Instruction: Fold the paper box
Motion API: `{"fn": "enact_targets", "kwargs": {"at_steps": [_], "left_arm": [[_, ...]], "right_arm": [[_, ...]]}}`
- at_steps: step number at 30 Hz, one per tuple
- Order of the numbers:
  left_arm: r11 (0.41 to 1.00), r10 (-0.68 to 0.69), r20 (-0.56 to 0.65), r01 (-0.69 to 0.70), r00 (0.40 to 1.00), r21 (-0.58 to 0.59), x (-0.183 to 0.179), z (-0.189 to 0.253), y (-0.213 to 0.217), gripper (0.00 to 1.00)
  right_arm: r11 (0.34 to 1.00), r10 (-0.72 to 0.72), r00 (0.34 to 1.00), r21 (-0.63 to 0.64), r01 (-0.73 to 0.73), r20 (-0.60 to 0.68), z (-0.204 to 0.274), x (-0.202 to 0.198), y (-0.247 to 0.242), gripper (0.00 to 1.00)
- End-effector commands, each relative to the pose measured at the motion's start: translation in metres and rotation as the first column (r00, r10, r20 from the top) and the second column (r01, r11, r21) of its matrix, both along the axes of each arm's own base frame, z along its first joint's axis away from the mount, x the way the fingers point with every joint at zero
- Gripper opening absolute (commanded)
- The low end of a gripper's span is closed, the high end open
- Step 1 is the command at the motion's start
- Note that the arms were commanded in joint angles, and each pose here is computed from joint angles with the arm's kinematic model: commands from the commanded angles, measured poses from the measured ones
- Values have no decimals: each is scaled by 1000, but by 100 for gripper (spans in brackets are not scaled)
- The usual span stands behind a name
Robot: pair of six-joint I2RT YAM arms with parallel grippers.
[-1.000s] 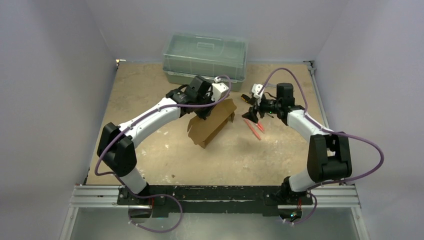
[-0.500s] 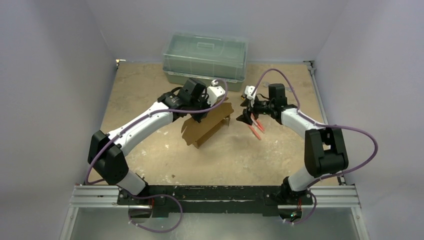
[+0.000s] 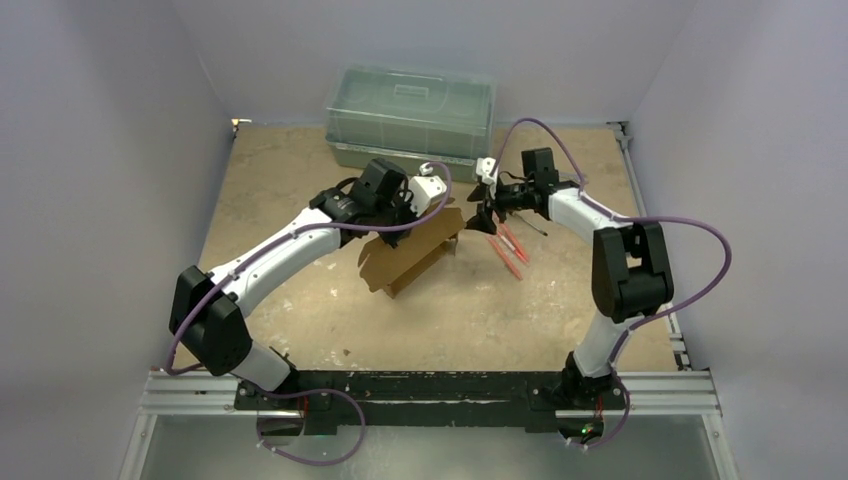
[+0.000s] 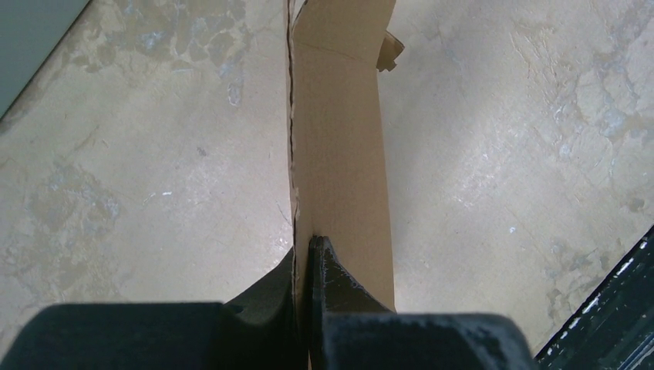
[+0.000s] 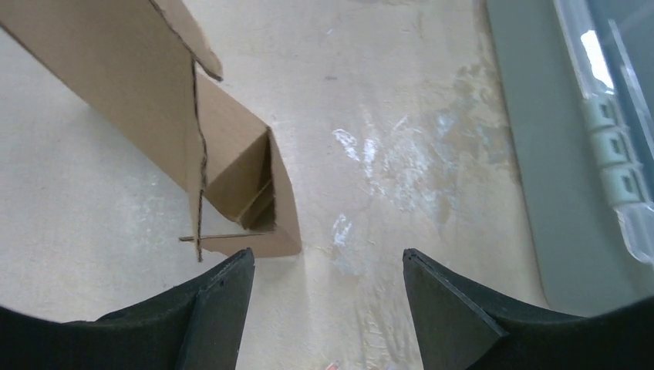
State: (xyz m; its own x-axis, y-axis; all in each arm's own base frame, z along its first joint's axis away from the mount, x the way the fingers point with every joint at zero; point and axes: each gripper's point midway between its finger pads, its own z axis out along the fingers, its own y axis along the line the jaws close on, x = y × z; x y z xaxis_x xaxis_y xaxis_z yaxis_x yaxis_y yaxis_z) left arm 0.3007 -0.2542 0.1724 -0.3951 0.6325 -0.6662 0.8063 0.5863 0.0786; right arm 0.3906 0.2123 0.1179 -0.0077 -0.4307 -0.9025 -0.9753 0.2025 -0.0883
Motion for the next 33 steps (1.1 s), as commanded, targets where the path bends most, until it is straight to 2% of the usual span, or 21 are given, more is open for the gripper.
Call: {"fn": "enact_targets", "kwargs": {"at_steps": [1,15,20,33], "left_arm": [[999,-41,20,41,999,-10,-4,4,3,0],[998,-49,30,51,998,-49,-8,10,1,0],[997,-49,34,51,998,-58,-10,10,0,0],[993,-46,34,50,998,-108,-12,15,-2,0]], "right_arm": [[990,140,990,-7,-140,-14,1,-22,16,74],[988,147,987,-39,-150,-67,-5,-31,25,72],[978,206,974,37,-204,-91,5,-47,35,65],[976,199,975,113,-188,-98,14,-62,39,46]]}}
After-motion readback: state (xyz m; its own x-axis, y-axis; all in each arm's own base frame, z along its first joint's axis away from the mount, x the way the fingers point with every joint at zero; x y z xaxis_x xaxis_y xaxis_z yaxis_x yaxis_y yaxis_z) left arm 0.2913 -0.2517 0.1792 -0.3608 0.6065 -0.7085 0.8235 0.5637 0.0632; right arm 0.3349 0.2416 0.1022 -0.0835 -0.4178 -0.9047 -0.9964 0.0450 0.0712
